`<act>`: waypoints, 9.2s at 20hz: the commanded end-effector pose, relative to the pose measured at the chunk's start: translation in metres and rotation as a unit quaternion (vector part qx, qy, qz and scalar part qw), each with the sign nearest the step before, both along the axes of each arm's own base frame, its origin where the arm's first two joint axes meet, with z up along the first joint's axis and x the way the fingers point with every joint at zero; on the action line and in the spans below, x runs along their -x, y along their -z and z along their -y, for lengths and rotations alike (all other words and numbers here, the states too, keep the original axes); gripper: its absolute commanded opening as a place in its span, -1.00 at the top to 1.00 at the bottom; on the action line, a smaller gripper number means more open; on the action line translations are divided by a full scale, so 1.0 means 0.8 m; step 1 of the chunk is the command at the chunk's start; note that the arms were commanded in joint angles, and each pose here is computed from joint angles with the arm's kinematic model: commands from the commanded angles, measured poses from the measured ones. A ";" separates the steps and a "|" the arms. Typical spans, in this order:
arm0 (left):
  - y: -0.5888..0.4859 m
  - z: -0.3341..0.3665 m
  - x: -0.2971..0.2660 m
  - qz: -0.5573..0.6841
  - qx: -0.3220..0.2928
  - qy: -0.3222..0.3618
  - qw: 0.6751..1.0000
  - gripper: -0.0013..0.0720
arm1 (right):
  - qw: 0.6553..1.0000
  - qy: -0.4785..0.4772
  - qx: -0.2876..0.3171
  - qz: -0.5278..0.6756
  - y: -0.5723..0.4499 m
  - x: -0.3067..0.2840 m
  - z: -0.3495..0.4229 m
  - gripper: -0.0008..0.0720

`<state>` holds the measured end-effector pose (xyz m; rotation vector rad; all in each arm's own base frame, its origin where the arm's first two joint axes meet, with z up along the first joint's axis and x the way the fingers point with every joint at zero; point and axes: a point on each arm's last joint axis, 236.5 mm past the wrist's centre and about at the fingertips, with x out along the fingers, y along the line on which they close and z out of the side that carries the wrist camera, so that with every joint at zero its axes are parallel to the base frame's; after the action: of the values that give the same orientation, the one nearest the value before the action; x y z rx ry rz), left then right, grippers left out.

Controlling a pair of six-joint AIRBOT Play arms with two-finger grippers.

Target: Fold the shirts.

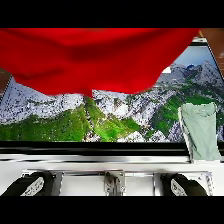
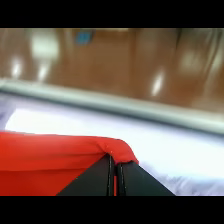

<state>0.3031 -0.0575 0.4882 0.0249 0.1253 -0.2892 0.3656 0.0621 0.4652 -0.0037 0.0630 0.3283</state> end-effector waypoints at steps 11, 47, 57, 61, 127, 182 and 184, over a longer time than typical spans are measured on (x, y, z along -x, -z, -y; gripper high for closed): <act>-0.063 -0.045 0.177 0.103 -0.032 -0.116 0.987 0.86 | 0.994 0.090 0.035 -0.043 -0.010 0.192 0.034 0.81; 0.659 -0.068 -0.296 -0.476 0.024 -0.039 0.879 0.86 | 0.876 0.105 -0.088 -0.463 0.671 -0.257 0.013 0.82; 0.714 -0.072 -0.179 -0.662 0.018 -0.010 0.749 0.86 | 0.794 0.085 -0.074 -0.598 0.709 -0.172 -0.002 0.82; 0.713 -0.070 -0.173 -0.669 0.018 -0.006 0.743 0.86 | 0.766 0.071 -0.070 -0.635 0.716 -0.146 -0.010 0.82; 0.758 -0.024 0.127 -0.705 0.276 -0.038 0.652 -0.46 | 0.669 0.076 -0.105 -0.732 0.687 0.087 0.106 -0.70; 0.654 -0.073 -0.284 -0.524 0.285 0.041 0.802 0.86 | 0.800 0.080 -0.239 -0.545 0.712 -0.213 -0.036 0.82; 0.668 -0.077 -0.291 -0.521 0.290 0.029 0.802 0.86 | 0.804 0.087 -0.246 -0.534 0.712 -0.221 -0.032 0.82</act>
<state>0.5228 -0.0020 -0.0332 -0.7389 1.1600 -0.4067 0.5332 0.0904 -0.1013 0.6912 1.1329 0.1362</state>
